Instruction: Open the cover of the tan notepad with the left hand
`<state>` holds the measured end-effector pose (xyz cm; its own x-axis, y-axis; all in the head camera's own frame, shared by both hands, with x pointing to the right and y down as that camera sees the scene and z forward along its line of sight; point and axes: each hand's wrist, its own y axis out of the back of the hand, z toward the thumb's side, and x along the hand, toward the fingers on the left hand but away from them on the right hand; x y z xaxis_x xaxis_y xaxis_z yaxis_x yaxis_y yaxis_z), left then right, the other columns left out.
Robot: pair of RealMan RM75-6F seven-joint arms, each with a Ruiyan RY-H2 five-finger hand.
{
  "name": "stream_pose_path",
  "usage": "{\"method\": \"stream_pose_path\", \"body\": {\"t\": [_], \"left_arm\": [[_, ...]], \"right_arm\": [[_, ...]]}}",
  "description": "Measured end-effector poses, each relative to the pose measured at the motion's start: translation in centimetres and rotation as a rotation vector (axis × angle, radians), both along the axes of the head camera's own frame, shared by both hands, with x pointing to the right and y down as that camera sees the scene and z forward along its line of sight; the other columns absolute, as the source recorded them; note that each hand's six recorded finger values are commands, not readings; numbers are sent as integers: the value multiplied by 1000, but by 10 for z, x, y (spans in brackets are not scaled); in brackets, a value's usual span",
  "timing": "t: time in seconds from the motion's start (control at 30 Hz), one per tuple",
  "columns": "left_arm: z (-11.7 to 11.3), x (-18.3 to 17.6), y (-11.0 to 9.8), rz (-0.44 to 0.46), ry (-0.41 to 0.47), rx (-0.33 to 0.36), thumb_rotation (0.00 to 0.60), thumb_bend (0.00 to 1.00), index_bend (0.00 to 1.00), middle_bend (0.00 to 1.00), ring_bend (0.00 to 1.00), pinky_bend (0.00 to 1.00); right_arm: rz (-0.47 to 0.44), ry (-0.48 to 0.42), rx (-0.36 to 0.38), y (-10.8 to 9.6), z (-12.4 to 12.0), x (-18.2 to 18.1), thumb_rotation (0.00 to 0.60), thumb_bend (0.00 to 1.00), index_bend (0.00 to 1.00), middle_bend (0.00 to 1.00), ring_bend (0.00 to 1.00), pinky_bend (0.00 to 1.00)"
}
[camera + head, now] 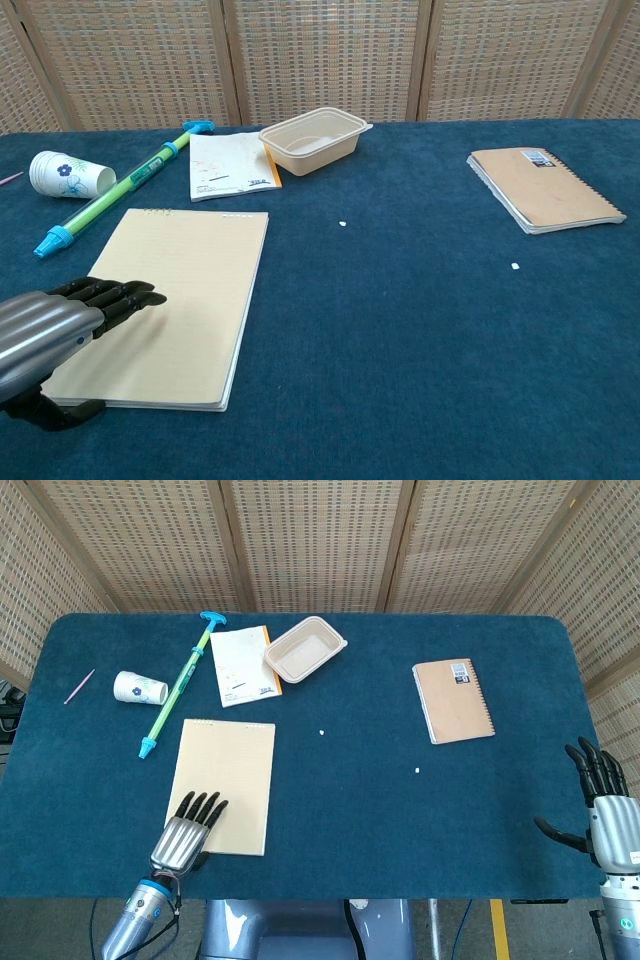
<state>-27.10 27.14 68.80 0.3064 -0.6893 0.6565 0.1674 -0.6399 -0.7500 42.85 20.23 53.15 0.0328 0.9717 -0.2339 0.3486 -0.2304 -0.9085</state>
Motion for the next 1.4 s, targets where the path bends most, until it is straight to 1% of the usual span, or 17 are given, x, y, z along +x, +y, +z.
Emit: {"method": "stream_pose_path", "body": {"t": [0.27, 0.33, 0.53, 0.6, 0.77, 0.87, 0.93, 1.1, 1.4], "left_arm": [[6, -1, 0, 8, -15, 4, 600, 380, 0, 0, 0, 7], [7, -1, -2, 12, -18, 12, 600, 398, 0, 0, 0, 7], [10, 0, -7, 34, -21, 52, 600, 510, 0, 0, 0, 8], [12, 1, -10, 39, -22, 61, 600, 564, 0, 0, 0, 8], [15, 5, -19, 55, -18, 101, 600, 746, 0, 0, 0, 12], [18, 7, -25, 64, -20, 124, 600, 835, 0, 0, 0, 16], [20, 8, -29, 67, -19, 137, 600, 868, 0, 0, 0, 17], [27, 9, -37, 65, -27, 147, 600, 873, 0, 0, 0, 17], [39, 7, -54, 24, -42, 114, 600, 844, 0, 0, 0, 19]], "right_arm": [[1, -1, 2, 0, -1, 0, 600, 149, 6, 0, 0, 0], [1, 0, 1, 0, -1, 0, 600, 149, 7, 0, 0, 0], [2, -2, 1, 0, -1, 0, 600, 149, 7, 0, 0, 0], [3, -1, 1, 0, -1, 1, 600, 149, 7, 0, 0, 0], [4, 0, -2, 0, 0, 1, 600, 149, 7, 0, 0, 0], [2, 1, -4, 0, 1, 0, 600, 149, 7, 0, 0, 0], [2, 2, -5, 0, 1, 0, 600, 149, 7, 0, 0, 0], [5, 0, -3, 0, 1, 1, 600, 148, 7, 0, 0, 0], [7, -2, -6, 0, 1, 2, 600, 149, 7, 0, 0, 0]]}}
